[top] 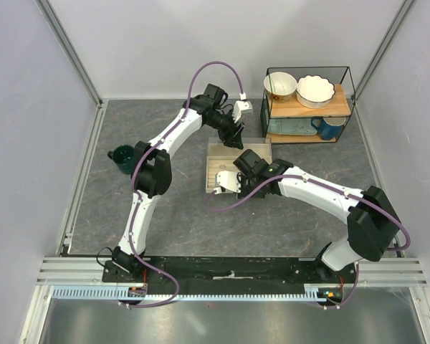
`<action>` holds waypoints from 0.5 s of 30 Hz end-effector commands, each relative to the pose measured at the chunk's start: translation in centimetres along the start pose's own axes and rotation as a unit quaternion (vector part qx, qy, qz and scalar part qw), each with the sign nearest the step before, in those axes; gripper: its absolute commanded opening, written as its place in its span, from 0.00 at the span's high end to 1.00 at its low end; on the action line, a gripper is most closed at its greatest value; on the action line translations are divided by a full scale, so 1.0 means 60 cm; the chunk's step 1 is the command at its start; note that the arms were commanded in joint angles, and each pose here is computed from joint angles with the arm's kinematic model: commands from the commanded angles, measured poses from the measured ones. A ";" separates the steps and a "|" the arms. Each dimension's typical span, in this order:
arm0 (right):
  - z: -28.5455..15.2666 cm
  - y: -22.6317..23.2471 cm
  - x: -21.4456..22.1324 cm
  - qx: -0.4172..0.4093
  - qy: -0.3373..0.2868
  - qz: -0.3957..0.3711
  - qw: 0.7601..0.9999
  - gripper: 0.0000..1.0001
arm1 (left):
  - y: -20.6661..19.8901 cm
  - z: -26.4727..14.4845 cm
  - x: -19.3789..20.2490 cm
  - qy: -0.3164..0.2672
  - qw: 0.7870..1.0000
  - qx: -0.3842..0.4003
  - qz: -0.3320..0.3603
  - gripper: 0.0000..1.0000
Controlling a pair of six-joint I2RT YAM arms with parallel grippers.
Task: Organize the mixed jewelry
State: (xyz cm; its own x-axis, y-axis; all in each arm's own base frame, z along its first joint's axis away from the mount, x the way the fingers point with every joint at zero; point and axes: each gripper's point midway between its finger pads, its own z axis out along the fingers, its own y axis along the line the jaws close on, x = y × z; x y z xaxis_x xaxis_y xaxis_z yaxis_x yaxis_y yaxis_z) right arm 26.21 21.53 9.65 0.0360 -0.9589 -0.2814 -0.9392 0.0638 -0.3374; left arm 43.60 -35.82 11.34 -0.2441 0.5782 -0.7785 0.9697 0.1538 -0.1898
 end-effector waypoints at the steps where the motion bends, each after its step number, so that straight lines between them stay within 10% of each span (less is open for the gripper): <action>1: -0.034 -0.092 -0.045 0.102 -0.040 0.013 0.994 1.00 | -0.041 0.051 0.098 0.083 0.994 0.048 -0.046 0.37; 15: -0.027 -0.082 -0.034 0.141 -0.054 0.032 0.988 1.00 | -0.027 0.057 0.092 0.079 0.994 0.027 -0.073 0.45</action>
State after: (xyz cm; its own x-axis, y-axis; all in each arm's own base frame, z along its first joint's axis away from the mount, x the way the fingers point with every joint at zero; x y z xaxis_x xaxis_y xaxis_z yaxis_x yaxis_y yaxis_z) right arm 26.29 21.67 9.38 0.0264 -0.9523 -0.3039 -0.9294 0.0886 -0.3583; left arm 43.98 -36.09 11.39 -0.2580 0.5702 -0.7799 0.9659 0.1689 -0.1960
